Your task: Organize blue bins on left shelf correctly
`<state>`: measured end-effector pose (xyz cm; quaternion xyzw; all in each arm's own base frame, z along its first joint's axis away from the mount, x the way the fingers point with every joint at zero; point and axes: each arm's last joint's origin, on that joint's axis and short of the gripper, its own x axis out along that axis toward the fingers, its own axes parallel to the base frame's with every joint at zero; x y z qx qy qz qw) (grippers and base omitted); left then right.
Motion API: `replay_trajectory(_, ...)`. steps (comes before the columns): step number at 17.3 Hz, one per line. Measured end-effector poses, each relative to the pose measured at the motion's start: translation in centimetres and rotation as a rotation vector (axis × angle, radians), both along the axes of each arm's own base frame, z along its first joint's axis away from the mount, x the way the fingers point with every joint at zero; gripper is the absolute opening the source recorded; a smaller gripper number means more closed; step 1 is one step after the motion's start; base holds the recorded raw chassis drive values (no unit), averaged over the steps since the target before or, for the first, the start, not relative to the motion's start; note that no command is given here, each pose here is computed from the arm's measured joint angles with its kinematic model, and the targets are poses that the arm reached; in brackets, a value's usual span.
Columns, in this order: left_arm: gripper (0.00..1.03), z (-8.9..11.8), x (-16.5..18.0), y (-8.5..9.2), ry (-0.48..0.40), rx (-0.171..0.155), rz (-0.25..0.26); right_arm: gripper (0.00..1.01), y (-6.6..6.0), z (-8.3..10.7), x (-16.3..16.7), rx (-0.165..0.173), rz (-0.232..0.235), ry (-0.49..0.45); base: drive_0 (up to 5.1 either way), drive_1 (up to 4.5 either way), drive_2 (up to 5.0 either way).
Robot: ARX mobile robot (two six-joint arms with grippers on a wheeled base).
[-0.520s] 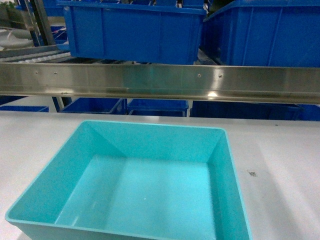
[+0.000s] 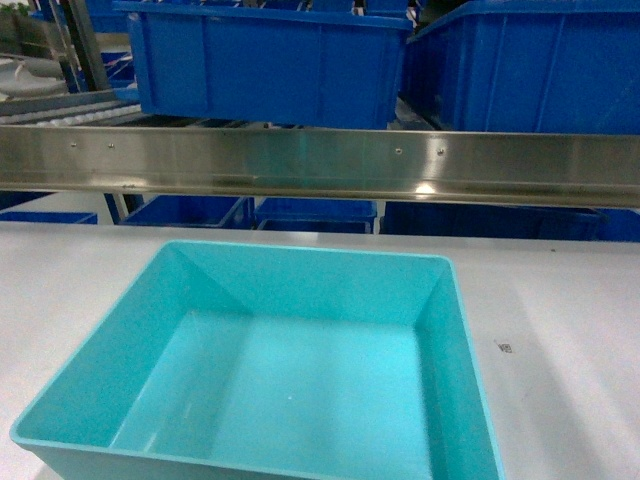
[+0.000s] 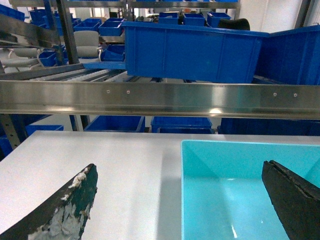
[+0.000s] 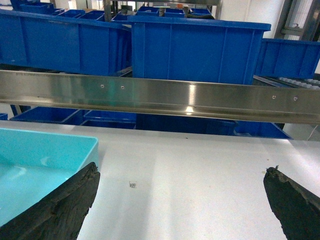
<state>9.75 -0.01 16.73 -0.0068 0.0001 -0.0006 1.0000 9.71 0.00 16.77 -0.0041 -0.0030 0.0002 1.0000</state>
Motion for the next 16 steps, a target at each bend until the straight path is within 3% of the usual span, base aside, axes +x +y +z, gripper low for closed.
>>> replay_trajectory(7, 0.98, 0.3, 0.3, -0.2, -0.026, -0.004, 0.005, 0.98, 0.0, 0.0, 0.0, -0.003, 0.007, 0.004, 0.0, 0.00, 0.0)
replay_trajectory(9, 0.98, 0.3, 1.5, -0.7, 0.019, -0.002, -0.001, 0.98, 0.8, 0.8, 0.3, -0.016, 0.071, 0.060, 0.0, 0.00, 0.0)
replay_trajectory(12, 0.98, 1.2, 4.7, -0.7, 0.092, -0.004, 0.063, 0.98, 3.3, 5.3, 1.8, -0.036, 0.203, 0.032, 0.0, 0.00, 0.0)
replay_trajectory(14, 0.98, 0.8, 7.3, -1.2, 0.178, -0.014, 0.071, 0.98, 5.7, 5.1, 3.8, -0.083, 0.296, 0.220, 0.0, 0.00, 0.0)
replay_trajectory(16, 0.98, -0.1, 8.5, -1.3, 0.233, -0.015, 0.075, 0.98, 7.3, 4.9, 5.1, -0.108, 0.347, 0.332, 0.0, 0.00, 0.0)
